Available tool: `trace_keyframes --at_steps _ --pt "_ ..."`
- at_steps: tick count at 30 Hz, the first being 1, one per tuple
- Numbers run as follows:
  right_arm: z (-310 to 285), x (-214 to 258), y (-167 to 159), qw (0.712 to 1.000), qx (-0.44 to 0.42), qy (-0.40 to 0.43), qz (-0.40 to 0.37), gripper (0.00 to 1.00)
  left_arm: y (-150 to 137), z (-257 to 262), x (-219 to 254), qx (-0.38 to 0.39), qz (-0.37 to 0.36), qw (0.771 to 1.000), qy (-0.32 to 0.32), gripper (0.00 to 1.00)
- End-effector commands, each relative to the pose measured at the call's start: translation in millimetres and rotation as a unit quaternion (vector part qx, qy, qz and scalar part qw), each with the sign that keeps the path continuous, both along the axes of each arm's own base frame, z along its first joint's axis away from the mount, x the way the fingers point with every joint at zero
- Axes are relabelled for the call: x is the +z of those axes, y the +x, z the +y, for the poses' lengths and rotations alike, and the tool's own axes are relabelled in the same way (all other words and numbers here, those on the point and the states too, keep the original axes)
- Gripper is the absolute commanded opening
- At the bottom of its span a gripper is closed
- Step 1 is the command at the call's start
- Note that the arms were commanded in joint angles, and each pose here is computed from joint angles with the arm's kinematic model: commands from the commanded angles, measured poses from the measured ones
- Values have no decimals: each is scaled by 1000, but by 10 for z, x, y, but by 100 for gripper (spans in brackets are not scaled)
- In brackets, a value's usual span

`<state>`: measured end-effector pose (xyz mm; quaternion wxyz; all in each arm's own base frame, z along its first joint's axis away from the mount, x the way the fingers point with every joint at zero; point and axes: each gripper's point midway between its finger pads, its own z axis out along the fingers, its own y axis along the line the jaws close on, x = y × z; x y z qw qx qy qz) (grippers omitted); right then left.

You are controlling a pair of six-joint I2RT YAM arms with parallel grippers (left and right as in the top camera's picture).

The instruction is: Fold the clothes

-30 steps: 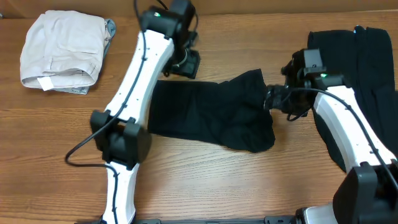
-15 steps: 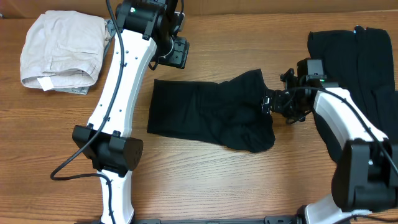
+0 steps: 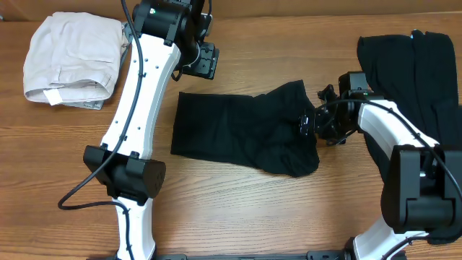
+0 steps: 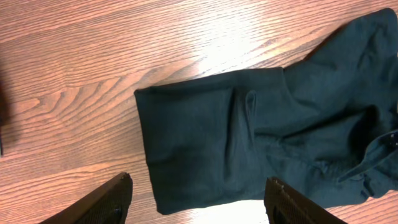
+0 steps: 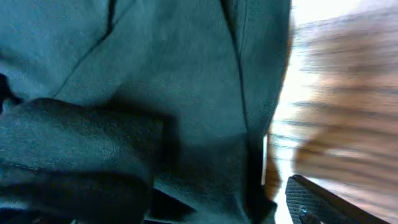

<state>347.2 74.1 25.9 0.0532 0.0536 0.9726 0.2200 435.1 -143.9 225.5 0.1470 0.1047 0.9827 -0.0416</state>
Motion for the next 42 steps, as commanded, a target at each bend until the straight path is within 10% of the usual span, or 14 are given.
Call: trace_keyframes --at_steps 1,19,29,42 --pt "81 -56 -103 1000 6 26 12 91 15 34 32 7 -6 1000 2 71" --pt "-194 -223 -68 999 -45 -22 10 53 13 30 -55 6 3 1000 5 74" --pt "-325 -258 -53 997 -56 -53 9 4 27 24 -55 8 1 1000 3 74" --pt "-498 -21 107 996 -89 -18 2 4 25 14 -54 7 2 1000 0 74"
